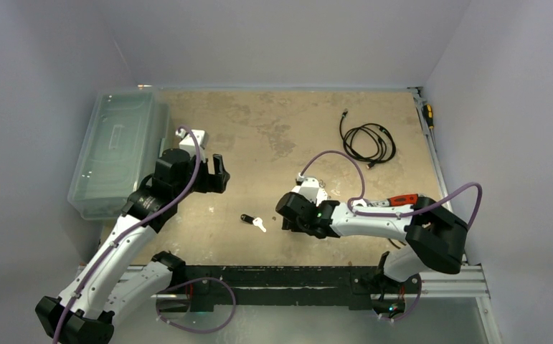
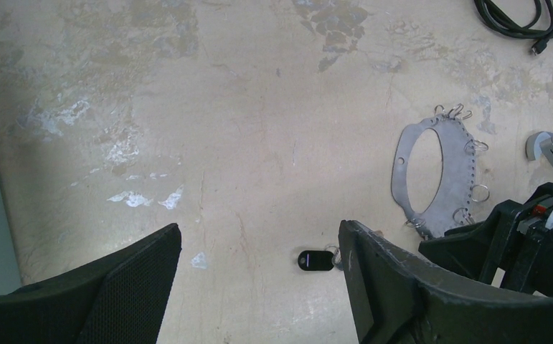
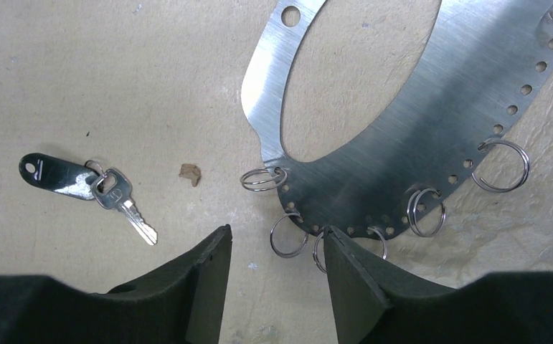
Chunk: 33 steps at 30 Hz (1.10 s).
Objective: Put the keys on the keyring
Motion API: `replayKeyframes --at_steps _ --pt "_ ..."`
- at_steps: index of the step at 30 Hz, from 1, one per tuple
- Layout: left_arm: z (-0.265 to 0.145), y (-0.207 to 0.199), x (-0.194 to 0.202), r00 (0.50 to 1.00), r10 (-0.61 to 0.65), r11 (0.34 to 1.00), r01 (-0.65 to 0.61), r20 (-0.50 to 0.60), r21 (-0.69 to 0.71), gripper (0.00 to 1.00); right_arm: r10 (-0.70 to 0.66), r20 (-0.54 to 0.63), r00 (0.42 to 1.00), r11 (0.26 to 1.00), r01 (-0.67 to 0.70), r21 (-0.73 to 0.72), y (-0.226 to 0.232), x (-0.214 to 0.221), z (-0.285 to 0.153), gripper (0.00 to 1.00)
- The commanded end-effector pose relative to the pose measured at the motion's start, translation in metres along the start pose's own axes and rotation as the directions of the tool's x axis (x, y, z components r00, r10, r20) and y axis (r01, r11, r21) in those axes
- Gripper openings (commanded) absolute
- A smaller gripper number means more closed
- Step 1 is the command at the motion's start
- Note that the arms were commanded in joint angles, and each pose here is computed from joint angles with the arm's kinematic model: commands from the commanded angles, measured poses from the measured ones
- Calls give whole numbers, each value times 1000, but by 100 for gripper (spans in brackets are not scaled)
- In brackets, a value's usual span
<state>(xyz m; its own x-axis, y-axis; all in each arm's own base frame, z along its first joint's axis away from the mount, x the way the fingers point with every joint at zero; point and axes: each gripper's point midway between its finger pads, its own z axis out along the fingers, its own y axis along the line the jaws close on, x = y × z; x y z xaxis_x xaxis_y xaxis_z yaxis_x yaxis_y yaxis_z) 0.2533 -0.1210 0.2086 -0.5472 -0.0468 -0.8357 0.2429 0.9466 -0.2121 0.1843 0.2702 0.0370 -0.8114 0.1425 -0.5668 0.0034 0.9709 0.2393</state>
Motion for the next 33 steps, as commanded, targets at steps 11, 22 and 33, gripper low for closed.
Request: replayKeyframes --at_steps 11,22,33 --pt "4 -6 -3 1000 2 1000 -2 5 23 81 -393 274 878 878 447 -173 29 -50 -30 65" --pt "-2 -9 -9 998 30 998 -33 49 54 85 -484 505 715 591 692 -414 58 -64 -87 62" --pt "-3 -7 -10 998 34 998 -36 55 43 86 -818 254 516 391 823 -411 58 -35 -48 67"
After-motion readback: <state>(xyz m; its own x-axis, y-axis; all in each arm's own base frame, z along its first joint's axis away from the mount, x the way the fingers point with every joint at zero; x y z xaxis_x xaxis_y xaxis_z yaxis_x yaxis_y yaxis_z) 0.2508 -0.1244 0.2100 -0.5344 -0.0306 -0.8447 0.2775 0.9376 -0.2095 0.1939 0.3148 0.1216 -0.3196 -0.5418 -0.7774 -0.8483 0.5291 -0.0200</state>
